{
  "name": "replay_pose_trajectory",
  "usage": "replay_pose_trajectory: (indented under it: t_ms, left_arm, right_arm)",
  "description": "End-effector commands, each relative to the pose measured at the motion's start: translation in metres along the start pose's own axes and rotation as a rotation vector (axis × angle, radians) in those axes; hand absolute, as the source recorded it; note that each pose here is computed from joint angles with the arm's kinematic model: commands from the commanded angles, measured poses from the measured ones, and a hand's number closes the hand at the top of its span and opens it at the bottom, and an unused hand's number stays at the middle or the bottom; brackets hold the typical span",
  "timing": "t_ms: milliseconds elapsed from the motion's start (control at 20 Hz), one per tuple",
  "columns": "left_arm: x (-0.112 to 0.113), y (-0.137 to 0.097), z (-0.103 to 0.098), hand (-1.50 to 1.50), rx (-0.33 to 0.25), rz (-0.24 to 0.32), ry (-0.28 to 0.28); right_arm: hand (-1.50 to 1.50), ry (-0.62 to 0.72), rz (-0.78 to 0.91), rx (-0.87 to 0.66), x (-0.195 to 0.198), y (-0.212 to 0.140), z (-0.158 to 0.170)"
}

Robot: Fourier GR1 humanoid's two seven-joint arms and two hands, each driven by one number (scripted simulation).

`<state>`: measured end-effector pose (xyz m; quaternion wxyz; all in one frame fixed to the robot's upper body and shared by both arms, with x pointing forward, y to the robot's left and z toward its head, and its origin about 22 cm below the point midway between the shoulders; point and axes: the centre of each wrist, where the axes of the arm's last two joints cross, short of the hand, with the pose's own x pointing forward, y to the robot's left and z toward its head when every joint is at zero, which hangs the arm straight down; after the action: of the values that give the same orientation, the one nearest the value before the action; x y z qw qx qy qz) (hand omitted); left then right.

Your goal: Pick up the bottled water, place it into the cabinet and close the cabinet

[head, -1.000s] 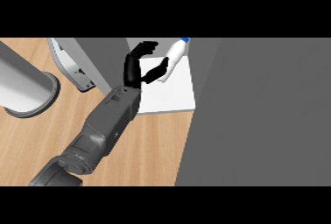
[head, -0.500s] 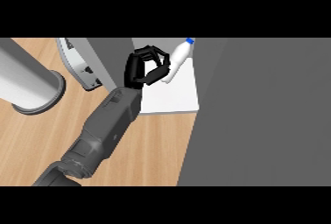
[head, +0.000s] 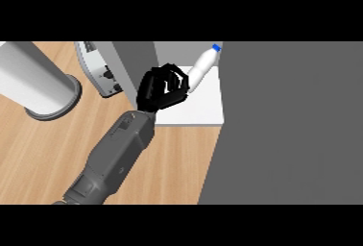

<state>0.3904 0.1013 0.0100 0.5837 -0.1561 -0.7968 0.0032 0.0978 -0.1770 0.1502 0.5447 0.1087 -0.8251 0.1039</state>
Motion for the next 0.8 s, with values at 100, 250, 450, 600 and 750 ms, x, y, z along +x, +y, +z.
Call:
replay_pose_trajectory:
  t_ms: [100,250,450,600,750]
  left_arm:
    - [0.010,0.029,0.038,1.50,0.024,0.086,-0.014]
    - [0.020,0.027,0.063,1.50,-0.004,0.096,-0.010]
    - [0.022,0.033,0.120,1.50,0.001,0.126,0.010]
    - [0.052,0.036,0.132,1.50,0.006,0.153,-0.017]
    - [0.059,0.036,0.161,1.50,0.012,0.168,-0.006]
  right_arm:
    - [-1.50,-0.027,0.014,0.020,0.034,-0.004,0.012]
    - [-1.50,0.002,0.027,0.022,0.019,-0.001,0.007]
    - [1.50,0.000,0.011,0.064,0.018,0.003,0.010]
    - [1.50,0.009,0.028,0.157,0.037,-0.003,0.008]
    - [1.50,0.052,-0.037,0.286,0.036,0.007,0.011]
